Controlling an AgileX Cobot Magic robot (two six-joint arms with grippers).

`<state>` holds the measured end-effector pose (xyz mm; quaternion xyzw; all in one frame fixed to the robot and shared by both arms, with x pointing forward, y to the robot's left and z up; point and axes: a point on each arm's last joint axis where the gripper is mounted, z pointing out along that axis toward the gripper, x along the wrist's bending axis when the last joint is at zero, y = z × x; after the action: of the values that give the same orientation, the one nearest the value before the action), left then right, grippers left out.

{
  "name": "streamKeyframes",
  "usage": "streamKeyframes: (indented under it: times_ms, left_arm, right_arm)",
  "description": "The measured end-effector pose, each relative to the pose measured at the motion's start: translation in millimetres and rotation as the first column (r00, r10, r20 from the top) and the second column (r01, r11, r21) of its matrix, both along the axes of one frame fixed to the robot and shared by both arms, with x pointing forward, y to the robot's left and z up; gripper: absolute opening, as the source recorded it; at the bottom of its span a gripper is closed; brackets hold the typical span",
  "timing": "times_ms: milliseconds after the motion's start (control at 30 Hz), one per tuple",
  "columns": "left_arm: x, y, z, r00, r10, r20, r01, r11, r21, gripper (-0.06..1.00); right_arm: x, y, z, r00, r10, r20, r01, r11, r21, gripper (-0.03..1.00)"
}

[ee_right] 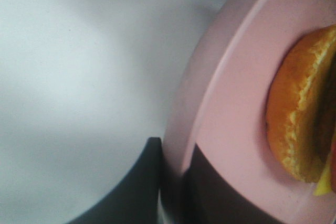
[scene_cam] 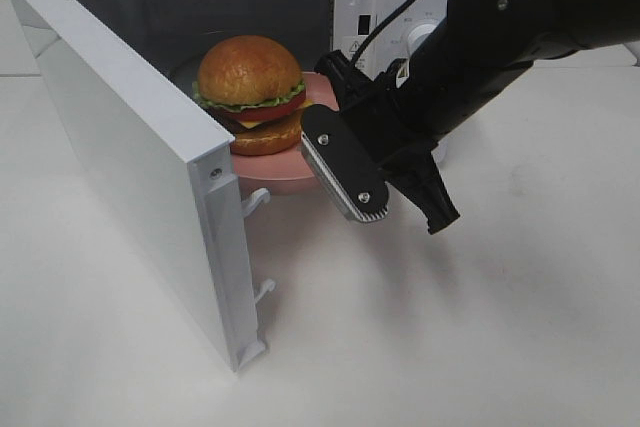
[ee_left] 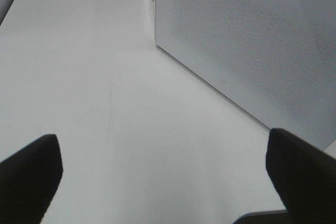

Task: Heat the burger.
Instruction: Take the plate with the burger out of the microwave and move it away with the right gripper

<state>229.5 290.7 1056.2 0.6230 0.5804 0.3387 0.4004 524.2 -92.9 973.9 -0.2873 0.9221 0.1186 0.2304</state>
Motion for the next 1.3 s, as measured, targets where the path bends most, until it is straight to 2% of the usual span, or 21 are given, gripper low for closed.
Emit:
streamKeyframes:
  times_ms: [700, 1000, 1300]
  left_arm:
    - [0, 0, 0, 1.0, 0.0, 0.0, 0.0, 1.0, 0.0, 0.97]
    - [0, 0, 0, 1.0, 0.0, 0.0, 0.0, 1.0, 0.0, 0.97]
    - [0, 0, 0, 1.0, 0.0, 0.0, 0.0, 1.0, 0.0, 0.97]
  right_arm:
    - [-80, -56, 17, 0.999, -0.017, 0.049, 0.015, 0.999, 0.03, 0.08]
    - [-126, -88, 25, 0.996, -0.069, 0.065, 0.064, 0.995, 0.081, 0.08]
    - [-159, -117, 31, 0.988, -0.145, 0.061, 0.141, 0.988, 0.055, 0.08]
